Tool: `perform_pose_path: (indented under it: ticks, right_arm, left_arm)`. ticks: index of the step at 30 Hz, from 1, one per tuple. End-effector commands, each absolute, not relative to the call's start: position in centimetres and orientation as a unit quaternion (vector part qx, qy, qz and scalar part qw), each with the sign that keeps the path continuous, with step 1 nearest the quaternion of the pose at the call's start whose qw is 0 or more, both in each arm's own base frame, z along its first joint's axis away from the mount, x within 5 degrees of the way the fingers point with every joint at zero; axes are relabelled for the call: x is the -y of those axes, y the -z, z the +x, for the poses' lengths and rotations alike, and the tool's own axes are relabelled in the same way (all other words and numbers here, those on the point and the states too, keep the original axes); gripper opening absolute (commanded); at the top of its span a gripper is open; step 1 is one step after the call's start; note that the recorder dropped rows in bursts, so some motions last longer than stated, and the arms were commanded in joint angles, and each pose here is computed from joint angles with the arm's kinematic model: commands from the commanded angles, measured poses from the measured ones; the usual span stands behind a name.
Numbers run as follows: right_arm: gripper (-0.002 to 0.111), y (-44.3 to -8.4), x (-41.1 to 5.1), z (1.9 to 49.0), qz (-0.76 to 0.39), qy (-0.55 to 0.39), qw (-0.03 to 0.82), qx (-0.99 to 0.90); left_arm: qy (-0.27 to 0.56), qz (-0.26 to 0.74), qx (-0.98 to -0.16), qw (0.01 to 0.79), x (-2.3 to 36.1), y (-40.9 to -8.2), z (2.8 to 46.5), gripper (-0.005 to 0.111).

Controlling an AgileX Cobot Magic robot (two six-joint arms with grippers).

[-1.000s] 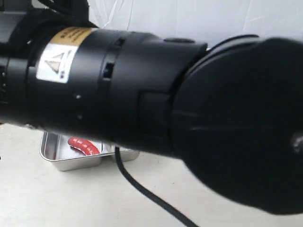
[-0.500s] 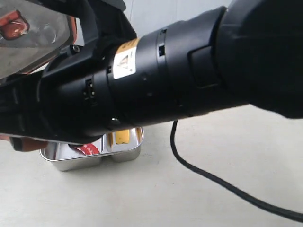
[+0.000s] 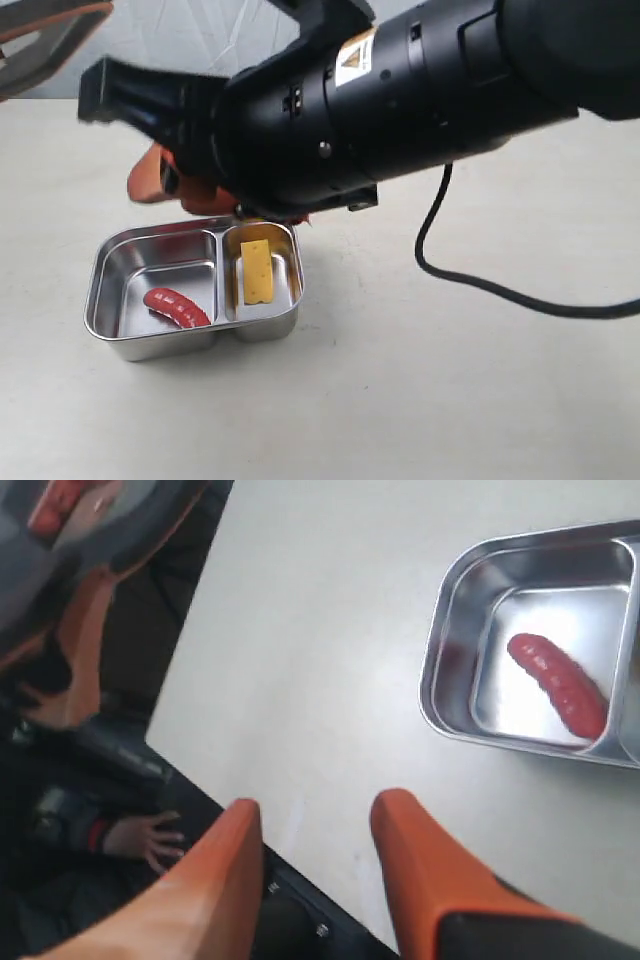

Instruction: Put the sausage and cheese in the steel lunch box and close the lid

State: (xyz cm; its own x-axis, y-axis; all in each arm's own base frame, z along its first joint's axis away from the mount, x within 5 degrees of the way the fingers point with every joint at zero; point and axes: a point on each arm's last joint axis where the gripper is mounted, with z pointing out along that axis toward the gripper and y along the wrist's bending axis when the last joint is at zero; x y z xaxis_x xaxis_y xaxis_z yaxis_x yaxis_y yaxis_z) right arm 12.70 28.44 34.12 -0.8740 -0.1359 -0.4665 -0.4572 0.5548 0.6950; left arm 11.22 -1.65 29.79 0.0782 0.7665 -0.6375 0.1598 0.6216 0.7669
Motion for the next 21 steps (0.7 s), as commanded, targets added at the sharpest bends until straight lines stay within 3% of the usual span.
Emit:
perform_pose_path:
  ticks: [1,7,21]
  right_arm:
    - [0.038,-35.8,-28.3,14.1,-0.064,-0.511,0.192,-0.836]
    - [0.038,-36.8,-28.7,14.7,0.036,-0.574,0.175,-0.799]
    - [0.038,-37.6,-31.0,11.8,0.037,-0.61,0.131,-0.781]
  left_arm:
    - [-0.281,0.346,-0.627,0.639,1.0,-30.5,11.2,0.0]
    - [-0.291,0.365,-0.622,0.629,1.1,-29.9,11.2,0.0]
    - [-0.277,0.404,-0.615,0.618,1.8,-28.7,11.1,0.0]
